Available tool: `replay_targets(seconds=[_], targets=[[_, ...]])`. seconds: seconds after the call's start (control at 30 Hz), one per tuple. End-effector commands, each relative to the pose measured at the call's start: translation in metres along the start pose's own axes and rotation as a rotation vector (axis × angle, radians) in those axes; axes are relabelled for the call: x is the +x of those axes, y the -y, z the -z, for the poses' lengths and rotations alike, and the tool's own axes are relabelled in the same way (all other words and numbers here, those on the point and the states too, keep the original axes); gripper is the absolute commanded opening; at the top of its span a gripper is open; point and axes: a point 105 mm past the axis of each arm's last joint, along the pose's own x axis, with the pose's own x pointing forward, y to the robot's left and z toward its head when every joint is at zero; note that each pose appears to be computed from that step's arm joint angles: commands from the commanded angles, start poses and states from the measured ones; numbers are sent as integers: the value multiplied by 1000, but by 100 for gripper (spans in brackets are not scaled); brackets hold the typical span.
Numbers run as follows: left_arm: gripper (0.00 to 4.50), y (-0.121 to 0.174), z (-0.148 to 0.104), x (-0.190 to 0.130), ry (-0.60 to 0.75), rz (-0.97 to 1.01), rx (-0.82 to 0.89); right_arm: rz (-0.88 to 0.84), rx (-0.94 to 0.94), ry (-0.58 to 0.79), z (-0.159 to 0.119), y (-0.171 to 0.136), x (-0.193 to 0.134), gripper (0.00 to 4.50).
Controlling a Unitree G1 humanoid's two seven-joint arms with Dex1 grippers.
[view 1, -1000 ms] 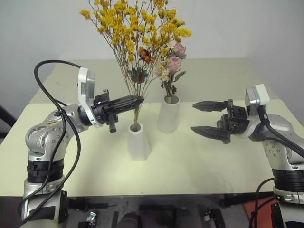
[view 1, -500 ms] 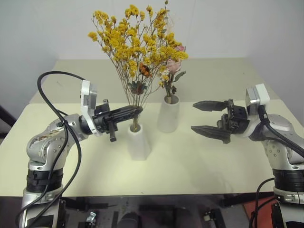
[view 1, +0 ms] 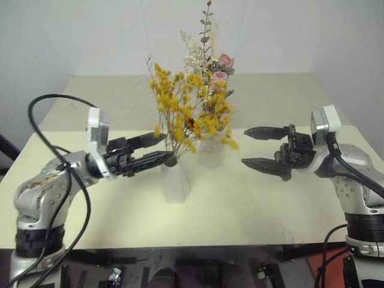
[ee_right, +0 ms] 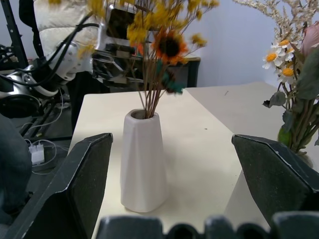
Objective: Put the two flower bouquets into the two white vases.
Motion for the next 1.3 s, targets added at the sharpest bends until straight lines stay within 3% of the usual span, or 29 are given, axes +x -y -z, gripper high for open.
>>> replay_targets(seconds=[0.03, 0.23, 0.53, 0.9, 1.3], targets=[[447, 13, -15, -11, 11, -10, 57, 6, -62, 14, -13, 3, -3, 450], [447, 15, -20, -36, -44, -107, 86, -2, -60, 4, -11, 8, -4, 450], [447, 21, -4, -74, -243, -152, 205, 52, -6, -74, 5, 15, -23, 450], [447, 23, -2, -82, -274, -151, 209, 106, 30, -125, 11, 14, -42, 450], [447, 20, 1, -70, -268, -140, 215, 160, 29, -146, 14, 23, -53, 450]])
